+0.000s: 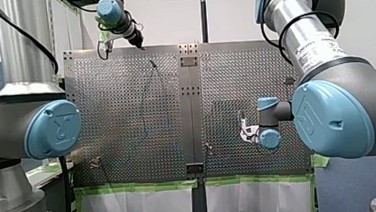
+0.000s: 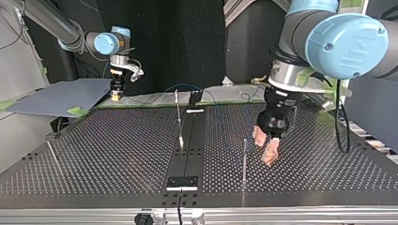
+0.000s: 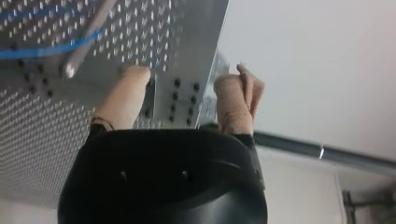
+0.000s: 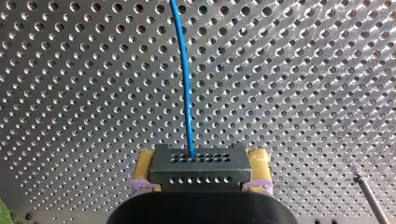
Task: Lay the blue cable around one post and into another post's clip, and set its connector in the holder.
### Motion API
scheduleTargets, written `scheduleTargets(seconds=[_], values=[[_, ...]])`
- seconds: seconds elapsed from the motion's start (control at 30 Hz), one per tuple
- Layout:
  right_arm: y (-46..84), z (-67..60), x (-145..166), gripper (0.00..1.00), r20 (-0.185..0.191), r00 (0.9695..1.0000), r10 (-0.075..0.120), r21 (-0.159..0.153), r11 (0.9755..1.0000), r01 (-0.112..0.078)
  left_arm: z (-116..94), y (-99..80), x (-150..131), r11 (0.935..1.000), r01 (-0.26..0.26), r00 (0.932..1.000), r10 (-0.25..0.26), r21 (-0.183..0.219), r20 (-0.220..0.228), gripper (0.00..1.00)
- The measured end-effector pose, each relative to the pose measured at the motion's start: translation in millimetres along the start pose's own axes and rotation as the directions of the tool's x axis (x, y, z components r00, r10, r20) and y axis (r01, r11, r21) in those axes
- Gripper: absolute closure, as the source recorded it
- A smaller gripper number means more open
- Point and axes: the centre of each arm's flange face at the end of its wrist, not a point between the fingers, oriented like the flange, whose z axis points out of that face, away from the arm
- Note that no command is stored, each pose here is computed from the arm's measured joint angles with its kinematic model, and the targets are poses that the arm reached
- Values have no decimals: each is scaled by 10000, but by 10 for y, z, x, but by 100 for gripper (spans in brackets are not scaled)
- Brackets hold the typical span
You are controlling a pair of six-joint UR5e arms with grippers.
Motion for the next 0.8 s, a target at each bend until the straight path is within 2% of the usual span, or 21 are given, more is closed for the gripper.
scheduleTargets(seconds=[0.17,0.27,0.43,0.57,0.8], values=[[-8,-6,-1,80,25,10000,-7,16,10000,7,-157,-153,31,9975,-130,9997,115,689,215,0],[-26,-15,-3,80,53,10000,-18,42,10000,18,-266,-247,46,9933,-217,9991,173,1138,395,0],[-37,-22,-4,80,70,10000,-26,46,10000,25,-461,-416,84,9822,-293,9975,167,1855,693,0],[-36,-24,-5,80,81,10000,-28,33,10000,28,-493,-511,234,9789,-210,9979,79,2032,649,0],[-35,-28,-8,80,119,9999,-34,7,10000,34,-375,-665,757,9798,-237,9997,222,1987,95,0]])
